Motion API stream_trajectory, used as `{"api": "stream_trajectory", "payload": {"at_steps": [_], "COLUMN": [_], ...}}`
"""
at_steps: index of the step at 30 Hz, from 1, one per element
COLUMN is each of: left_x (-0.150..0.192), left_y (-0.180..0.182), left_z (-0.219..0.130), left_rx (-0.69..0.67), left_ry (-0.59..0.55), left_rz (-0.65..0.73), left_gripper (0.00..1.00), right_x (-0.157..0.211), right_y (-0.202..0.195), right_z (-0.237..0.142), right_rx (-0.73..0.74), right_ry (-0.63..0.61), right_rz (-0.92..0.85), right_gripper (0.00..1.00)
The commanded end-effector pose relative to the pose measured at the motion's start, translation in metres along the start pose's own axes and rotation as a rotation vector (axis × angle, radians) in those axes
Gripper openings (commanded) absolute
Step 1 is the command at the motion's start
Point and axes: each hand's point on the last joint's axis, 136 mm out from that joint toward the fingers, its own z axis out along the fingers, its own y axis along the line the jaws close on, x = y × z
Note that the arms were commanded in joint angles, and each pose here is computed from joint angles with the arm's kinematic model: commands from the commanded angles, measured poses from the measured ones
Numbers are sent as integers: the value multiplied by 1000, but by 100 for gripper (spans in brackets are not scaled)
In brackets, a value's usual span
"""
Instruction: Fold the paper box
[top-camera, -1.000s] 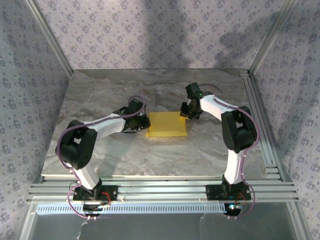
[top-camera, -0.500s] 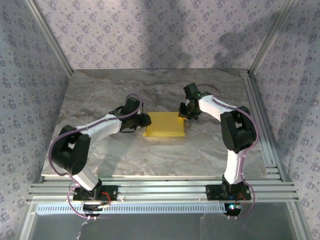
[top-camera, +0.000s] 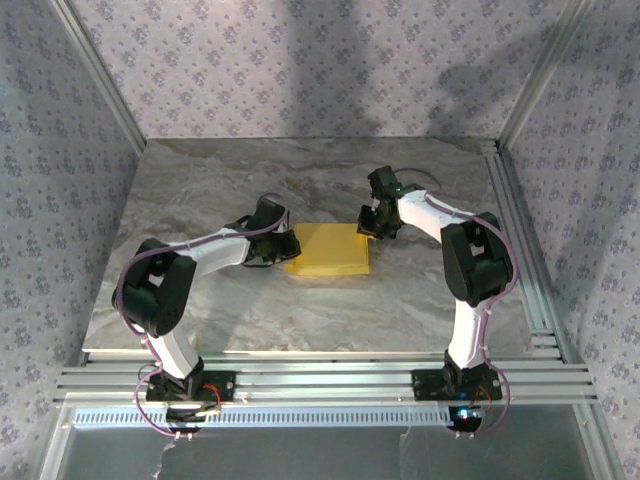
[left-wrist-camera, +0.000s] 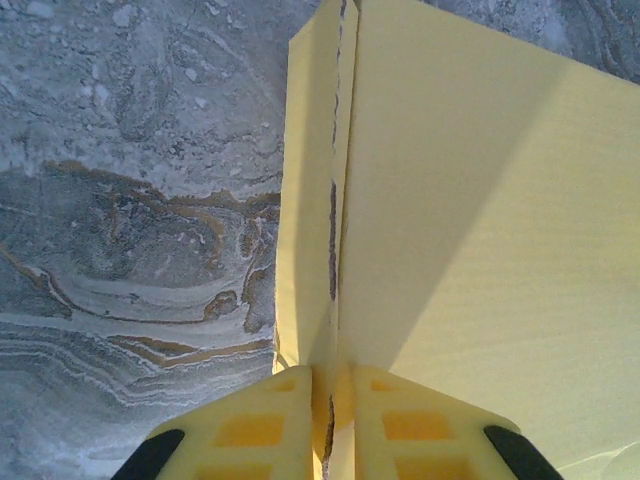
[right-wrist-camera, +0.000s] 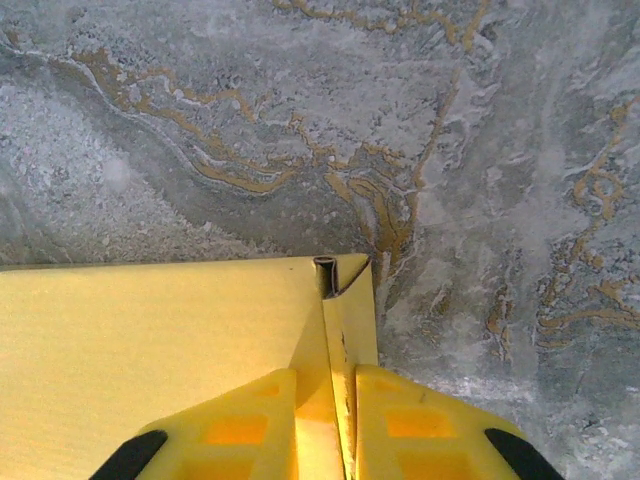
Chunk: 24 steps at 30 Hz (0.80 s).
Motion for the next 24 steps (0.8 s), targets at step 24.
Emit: {"api": "stream_trajectory", "payload": {"at_steps": [24], "left_x": [12], "left_y": [10], "left_z": [4], "left_rx": [-48], "left_ry": [36], "left_rz": [5], "left_gripper": [11], "right_x": [100], "right_y": [-13], "right_z": [-41], "right_rx": [-26], "right_ry": [50], "right_rz": [-86], "right_gripper": [44]}}
